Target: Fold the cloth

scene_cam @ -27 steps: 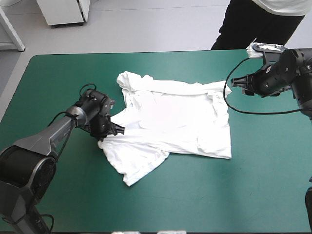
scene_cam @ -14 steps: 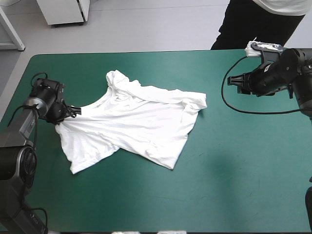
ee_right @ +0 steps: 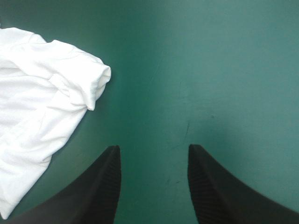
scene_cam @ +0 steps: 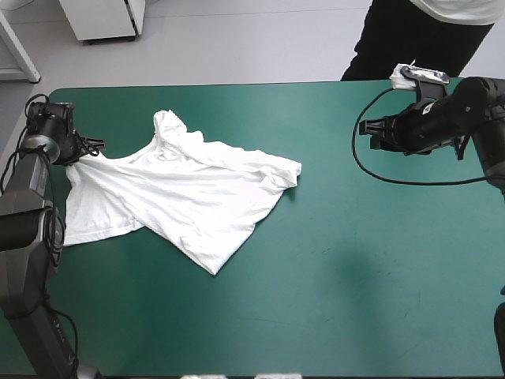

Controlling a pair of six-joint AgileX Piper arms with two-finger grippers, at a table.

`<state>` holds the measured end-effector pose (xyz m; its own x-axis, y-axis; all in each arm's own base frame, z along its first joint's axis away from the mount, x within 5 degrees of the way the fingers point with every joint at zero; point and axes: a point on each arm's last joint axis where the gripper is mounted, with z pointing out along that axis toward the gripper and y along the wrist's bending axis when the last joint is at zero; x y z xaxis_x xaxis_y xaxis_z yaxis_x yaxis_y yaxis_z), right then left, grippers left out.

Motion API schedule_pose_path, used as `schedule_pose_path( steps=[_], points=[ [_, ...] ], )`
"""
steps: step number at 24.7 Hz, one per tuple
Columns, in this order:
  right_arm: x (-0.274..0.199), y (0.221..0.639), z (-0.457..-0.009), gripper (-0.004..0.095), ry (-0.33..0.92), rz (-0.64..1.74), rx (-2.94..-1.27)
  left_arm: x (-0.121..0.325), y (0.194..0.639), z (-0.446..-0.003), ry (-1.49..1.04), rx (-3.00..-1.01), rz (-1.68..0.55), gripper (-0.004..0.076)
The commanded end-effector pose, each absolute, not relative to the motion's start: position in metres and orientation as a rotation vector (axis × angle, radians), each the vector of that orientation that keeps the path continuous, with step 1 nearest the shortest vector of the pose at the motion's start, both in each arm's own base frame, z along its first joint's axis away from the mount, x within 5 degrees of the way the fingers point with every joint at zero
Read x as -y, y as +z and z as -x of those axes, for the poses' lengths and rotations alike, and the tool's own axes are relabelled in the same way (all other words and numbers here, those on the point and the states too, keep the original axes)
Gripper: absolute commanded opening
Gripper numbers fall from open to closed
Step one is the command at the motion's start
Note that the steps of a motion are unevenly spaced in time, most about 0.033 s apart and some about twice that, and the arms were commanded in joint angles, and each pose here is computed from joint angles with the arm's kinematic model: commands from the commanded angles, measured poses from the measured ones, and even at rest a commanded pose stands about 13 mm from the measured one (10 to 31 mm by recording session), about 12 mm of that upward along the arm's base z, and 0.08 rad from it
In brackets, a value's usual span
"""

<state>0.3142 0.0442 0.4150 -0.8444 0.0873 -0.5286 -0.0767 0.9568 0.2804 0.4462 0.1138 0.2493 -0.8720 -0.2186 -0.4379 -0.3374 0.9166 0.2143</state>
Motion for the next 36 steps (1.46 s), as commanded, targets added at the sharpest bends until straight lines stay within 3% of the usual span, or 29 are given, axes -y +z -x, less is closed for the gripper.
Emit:
schedule_pose_path(
  steps=[1, 4, 6, 11, 13, 21, 26, 36],
  points=[
    [-0.044, 0.437, -0.305, 0.0427, 0.440, 0.011, -2.436, -0.117, 0.276, -0.451, 0.377, -2.557, 0.411, -0.0010],
    [-0.044, 0.437, -0.305, 0.0427, 0.435, 0.011, -2.435, -0.113, 0.273, -0.453, 0.348, -2.557, 0.391, 0.0027],
    [-0.043, 0.436, -0.305, 0.0427, 0.428, 0.011, -2.436, -0.111, 0.276, -0.455, 0.323, -2.562, 0.336, 0.0118],
    [-0.043, 0.436, -0.305, 0.0427, 0.426, 0.011, -2.438, -0.103, 0.289, -0.453, 0.219, -2.619, 0.285, 0.0456],
    [-0.043, 0.436, -0.305, 0.0427, 0.420, 0.012, -2.440, -0.102, 0.301, -0.450, 0.201, -2.632, 0.314, 0.0539],
    [-0.041, 0.435, -0.305, 0.0427, 0.395, 0.019, -2.449, -0.079, 0.393, -0.399, 0.132, -2.550, 0.308, 0.0504],
    [-0.040, 0.435, -0.305, 0.0427, 0.374, 0.030, -2.452, -0.025, 0.436, -0.363, 0.034, -2.479, 0.162, 0.0503],
    [-0.038, 0.434, -0.305, 0.0427, 0.342, 0.032, -2.463, 0.113, 0.407, -0.285, -0.178, -2.630, -0.163, 0.0460]
  ],
)
